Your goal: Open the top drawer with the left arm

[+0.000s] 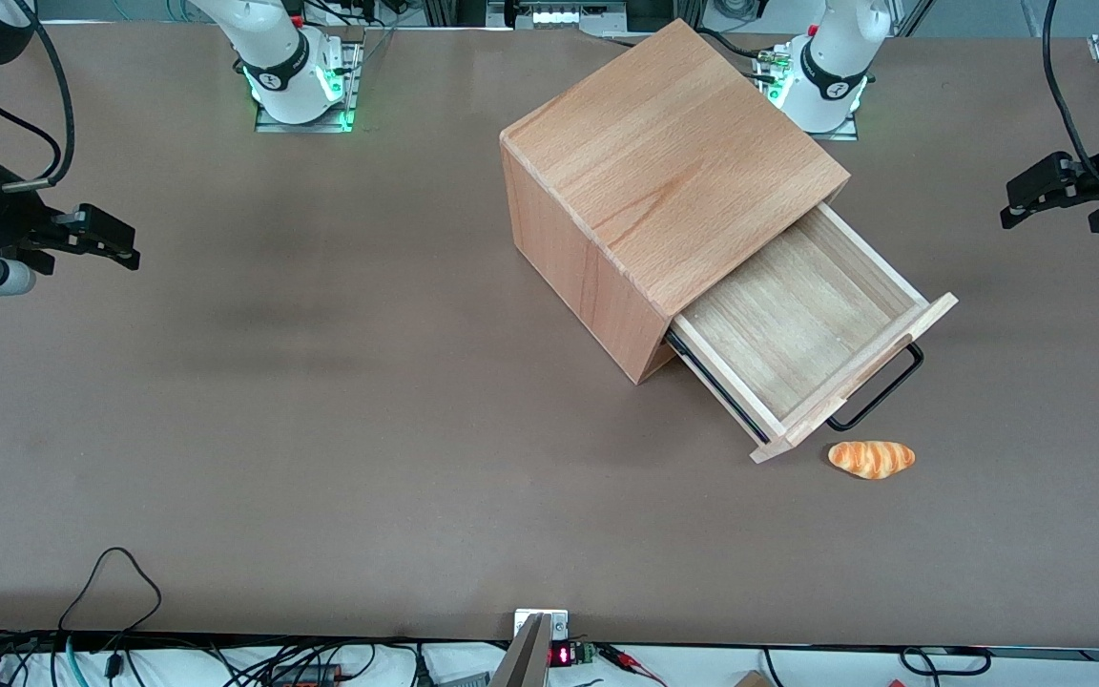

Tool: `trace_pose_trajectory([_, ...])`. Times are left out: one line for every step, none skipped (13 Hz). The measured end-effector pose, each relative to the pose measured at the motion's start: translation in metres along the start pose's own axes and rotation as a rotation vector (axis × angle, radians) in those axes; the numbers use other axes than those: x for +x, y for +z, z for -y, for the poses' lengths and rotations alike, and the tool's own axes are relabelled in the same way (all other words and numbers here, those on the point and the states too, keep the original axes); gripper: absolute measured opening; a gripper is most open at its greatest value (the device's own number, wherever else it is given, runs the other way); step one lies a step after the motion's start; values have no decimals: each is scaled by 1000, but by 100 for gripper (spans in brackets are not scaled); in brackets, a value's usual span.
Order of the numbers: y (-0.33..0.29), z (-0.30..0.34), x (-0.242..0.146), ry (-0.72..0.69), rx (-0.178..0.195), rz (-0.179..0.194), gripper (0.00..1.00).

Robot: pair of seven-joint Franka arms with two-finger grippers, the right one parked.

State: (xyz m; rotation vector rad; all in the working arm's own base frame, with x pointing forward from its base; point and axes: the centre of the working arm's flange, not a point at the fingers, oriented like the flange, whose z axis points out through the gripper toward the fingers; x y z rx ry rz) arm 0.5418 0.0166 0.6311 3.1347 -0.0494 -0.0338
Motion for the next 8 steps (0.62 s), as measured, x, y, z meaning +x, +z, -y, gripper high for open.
trace_pose_trajectory([-1,1,0,-2,0,-2,100])
trace_pose_trajectory([-2,2,0,-3,0,-4,100])
trace_pose_trajectory([-2,3,0,-5,0,-5,100])
trace_pose_trajectory([-3,3,0,-5,0,-5,100])
trace_pose_trajectory([-3,3,0,-5,0,-6,100])
trace_pose_trajectory([-3,3,0,-5,0,-6,100])
trace_pose_trajectory([-3,3,0,-5,0,-6,100])
trace_pose_trajectory([-3,3,0,-5,0,-6,100])
